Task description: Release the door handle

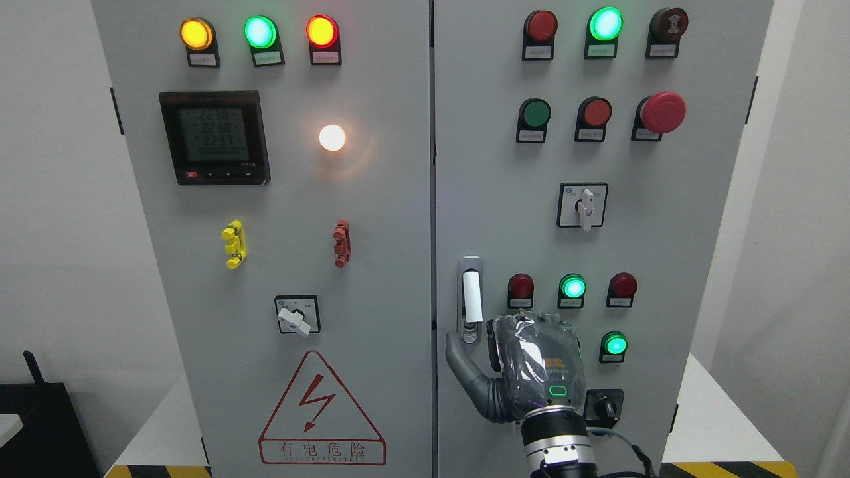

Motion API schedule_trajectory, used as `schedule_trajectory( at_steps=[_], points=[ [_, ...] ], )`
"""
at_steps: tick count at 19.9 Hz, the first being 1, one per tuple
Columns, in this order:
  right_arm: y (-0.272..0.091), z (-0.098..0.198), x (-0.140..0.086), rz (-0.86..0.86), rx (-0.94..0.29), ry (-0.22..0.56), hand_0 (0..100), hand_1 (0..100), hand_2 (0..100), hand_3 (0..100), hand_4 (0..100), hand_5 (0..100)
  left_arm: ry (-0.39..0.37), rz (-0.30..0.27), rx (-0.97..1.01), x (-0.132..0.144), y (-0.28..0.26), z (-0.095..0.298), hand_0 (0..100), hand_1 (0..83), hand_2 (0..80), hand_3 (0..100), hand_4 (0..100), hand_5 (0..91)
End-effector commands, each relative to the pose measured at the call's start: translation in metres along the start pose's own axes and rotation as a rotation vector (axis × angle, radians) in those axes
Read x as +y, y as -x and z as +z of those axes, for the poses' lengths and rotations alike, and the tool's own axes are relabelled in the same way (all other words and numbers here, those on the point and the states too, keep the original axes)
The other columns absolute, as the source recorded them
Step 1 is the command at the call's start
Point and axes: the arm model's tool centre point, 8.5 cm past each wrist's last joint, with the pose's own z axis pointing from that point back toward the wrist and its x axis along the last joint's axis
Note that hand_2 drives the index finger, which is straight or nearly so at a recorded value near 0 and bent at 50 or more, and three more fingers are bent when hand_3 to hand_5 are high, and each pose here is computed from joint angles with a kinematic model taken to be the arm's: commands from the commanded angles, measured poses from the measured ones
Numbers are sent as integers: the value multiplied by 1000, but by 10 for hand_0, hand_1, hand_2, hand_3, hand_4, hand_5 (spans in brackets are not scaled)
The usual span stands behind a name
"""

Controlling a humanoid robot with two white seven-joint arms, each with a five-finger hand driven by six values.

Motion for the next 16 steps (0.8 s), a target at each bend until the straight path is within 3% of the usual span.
schedule_trajectory(
  at_steps=[1, 12, 16],
  points=[
    [0, -6, 0, 7, -1, -2, 395, 54, 1000, 1000, 894, 980, 2, 14, -26, -2, -17, 0, 120, 389, 0, 0, 0, 0],
    [5, -12, 2, 10, 23, -6, 410, 107, 1000, 1000, 892, 978, 4, 14, -26, -3, -17, 0, 120, 389, 0, 0, 0, 0],
    [5, -11, 1, 7, 26, -2, 458, 113, 1000, 1000, 892, 978, 4, 14, -26, -3, -17, 0, 120, 389, 0, 0, 0, 0]
  ],
)
